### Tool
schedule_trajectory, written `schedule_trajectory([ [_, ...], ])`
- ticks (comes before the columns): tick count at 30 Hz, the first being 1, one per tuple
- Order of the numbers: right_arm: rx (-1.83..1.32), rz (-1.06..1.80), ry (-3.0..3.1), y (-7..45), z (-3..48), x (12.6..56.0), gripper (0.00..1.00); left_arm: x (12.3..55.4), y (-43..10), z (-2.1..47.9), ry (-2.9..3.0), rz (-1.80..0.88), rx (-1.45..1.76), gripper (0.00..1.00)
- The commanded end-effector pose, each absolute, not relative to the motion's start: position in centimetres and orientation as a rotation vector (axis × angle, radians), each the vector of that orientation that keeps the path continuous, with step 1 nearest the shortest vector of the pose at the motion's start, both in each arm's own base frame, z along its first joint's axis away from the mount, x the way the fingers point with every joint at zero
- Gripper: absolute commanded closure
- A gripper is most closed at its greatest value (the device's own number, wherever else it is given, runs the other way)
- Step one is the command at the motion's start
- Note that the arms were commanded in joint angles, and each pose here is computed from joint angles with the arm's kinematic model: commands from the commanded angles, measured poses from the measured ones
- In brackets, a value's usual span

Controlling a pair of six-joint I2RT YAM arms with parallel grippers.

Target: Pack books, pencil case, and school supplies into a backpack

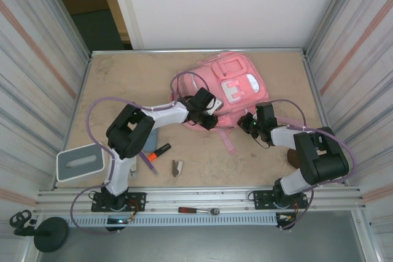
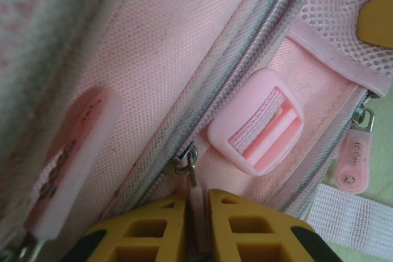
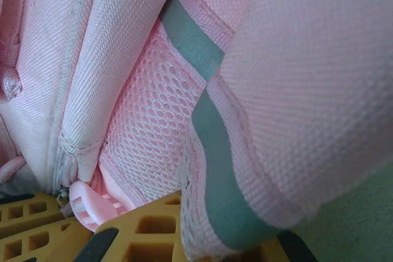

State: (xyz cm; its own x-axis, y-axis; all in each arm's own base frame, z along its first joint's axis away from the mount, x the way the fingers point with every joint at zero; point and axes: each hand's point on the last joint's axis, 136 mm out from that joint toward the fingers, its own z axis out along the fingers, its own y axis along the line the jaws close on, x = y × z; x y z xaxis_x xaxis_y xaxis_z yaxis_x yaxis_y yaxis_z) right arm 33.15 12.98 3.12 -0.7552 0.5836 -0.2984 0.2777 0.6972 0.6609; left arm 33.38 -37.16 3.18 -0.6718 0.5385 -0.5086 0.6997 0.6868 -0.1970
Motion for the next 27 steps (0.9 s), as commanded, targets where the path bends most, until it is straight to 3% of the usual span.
schedule_trajectory([
  [1, 0.657, 0.849, 2.434, 13.6, 2.4, 32.6, 0.95, 32.8, -35.7, -1.3, 2.575, -0.392, 0.991, 0.83],
  [6, 0.659, 0.819, 2.434, 12.7, 2.4, 32.6, 0.96, 33.0, -35.4, -0.3, 2.545, -0.379, 0.972, 0.95],
  [8, 0.667, 0.797, 2.427, 11.9, 2.6, 32.8, 0.98, 33.0, -35.8, 2.5, 2.474, -0.429, 0.963, 1.0],
  [15, 0.666, 0.703, 2.41, 9.3, 3.3, 32.9, 1.0, 32.8, -35.8, 9.2, 2.347, -0.593, 0.943, 1.0],
  [27, 0.565, 0.577, 2.401, 6.2, 6.5, 33.0, 1.0, 34.7, -29.1, 7.1, 2.486, -0.351, 0.871, 1.0],
])
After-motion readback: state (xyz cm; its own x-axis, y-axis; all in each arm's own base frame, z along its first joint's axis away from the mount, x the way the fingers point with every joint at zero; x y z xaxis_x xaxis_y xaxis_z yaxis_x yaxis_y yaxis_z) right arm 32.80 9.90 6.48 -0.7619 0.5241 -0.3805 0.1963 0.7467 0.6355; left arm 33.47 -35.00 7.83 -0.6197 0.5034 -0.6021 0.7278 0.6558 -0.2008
